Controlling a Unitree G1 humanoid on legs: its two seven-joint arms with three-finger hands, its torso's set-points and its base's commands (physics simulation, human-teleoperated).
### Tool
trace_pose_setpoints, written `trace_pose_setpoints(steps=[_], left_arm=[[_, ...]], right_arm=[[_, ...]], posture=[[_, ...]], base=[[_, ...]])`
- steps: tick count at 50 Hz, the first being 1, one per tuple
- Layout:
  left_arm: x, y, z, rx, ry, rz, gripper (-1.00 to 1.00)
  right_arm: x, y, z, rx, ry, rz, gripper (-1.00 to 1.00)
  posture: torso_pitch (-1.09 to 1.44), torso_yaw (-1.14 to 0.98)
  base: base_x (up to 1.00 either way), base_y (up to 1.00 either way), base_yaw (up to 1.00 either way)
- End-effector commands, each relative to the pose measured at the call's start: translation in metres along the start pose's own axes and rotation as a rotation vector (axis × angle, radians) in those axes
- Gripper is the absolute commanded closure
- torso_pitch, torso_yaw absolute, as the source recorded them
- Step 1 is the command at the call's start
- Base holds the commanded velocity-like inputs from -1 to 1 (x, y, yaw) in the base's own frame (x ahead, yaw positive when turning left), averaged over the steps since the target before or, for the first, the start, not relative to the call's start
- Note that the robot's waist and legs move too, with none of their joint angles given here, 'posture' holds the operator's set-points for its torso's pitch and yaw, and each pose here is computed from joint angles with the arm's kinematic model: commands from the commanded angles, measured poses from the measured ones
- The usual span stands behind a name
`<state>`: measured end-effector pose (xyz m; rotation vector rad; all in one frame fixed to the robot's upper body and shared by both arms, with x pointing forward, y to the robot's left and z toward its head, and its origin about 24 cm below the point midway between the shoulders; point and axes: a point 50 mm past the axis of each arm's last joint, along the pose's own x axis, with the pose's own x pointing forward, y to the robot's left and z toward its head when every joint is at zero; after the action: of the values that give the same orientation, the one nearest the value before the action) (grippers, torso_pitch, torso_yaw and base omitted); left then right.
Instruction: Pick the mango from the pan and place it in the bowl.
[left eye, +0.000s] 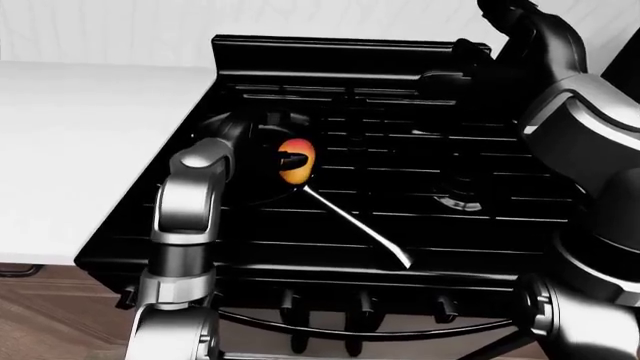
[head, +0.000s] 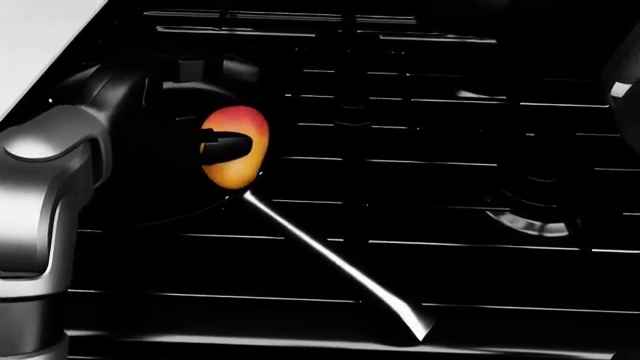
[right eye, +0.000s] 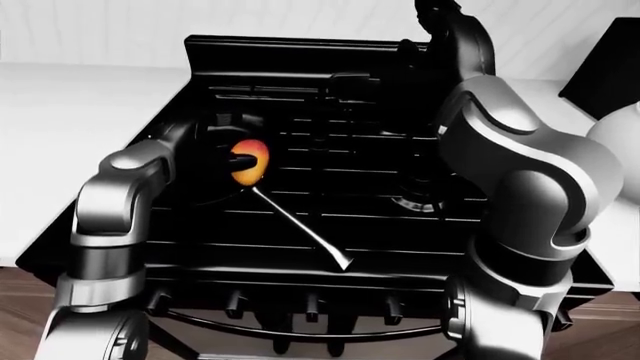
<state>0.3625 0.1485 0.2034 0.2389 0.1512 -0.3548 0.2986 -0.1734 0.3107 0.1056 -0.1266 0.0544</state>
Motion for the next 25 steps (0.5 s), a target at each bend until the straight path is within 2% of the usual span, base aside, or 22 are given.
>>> trace_pose_setpoints(steps=[1, 4, 6, 25], left_arm=[[-0.0030, -0.0007, 0.0146, 0.026, -0.055, -0.013, -0.09], [-0.0026, -0.0001, 0.0125, 0.027, -0.055, -0.014, -0.08], [-0.0024, -0.0006, 0.0119, 0.026, -0.053, -0.013, 0.03], [-0.0050, 0.0030, 0.0057, 0.029, -0.044, -0.027, -0.27]], right_arm=[[-0.0043, 0.0005, 0.0161, 0.007, -0.081, 0.001, -1.00], [-0.0041, 0.0004, 0.0159, 0.006, -0.080, 0.001, -1.00], [-0.0036, 0.0003, 0.0150, 0.005, -0.080, 0.002, -1.00], [-0.0037, 0.0006, 0.0146, 0.005, -0.079, 0.001, -1.00]], posture=[[0.00, 0.00], [0.00, 0.00], [0.00, 0.00], [0.00, 0.00]], base=[[0.00, 0.00, 0.00], [0.00, 0.00, 0.00], [0.00, 0.00, 0.00], [0.00, 0.00, 0.00]])
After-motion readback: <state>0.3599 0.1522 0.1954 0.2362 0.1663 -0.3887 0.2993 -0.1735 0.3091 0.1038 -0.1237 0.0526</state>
